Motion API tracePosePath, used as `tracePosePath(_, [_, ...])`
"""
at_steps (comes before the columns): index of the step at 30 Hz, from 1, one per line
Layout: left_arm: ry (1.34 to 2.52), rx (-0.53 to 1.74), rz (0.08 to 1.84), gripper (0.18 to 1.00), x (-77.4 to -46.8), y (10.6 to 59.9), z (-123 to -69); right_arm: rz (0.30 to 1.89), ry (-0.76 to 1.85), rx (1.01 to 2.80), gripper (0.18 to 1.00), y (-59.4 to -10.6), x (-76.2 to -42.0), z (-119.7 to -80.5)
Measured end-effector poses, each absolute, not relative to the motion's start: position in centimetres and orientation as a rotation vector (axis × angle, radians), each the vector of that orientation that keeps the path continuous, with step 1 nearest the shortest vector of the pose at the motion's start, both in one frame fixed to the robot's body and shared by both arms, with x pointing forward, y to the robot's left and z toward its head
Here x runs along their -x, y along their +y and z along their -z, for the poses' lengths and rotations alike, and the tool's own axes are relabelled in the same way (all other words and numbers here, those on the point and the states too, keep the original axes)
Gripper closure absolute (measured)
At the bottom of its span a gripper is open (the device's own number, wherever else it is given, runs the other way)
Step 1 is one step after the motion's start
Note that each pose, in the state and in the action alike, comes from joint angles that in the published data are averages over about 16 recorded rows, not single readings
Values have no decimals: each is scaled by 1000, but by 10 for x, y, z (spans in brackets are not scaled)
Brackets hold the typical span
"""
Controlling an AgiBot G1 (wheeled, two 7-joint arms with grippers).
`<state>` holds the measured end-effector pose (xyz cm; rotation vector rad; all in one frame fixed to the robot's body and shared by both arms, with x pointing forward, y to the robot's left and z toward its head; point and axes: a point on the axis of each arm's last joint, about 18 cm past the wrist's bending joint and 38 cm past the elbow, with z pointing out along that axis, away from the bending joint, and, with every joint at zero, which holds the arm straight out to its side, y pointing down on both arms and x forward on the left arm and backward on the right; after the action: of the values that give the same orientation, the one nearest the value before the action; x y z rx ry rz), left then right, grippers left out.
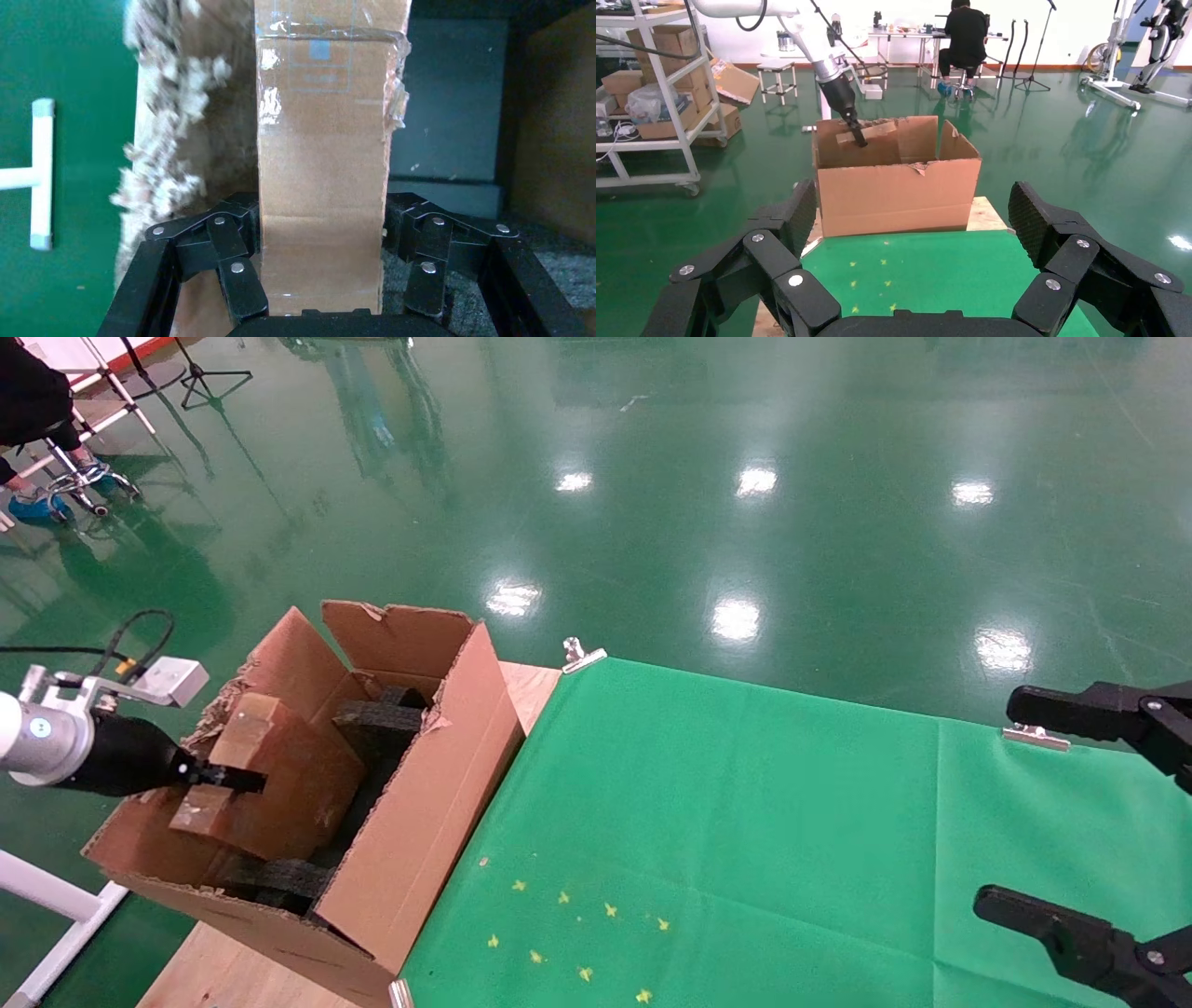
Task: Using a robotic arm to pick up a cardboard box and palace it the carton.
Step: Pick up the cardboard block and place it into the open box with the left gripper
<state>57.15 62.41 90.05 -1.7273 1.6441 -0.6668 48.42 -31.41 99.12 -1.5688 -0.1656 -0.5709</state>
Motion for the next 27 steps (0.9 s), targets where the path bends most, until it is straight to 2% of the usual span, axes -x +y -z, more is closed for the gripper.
tracePosePath(27, [1571, 1743, 597, 936, -594, 624, -867, 571, -166, 1569, 178, -314, -484, -991])
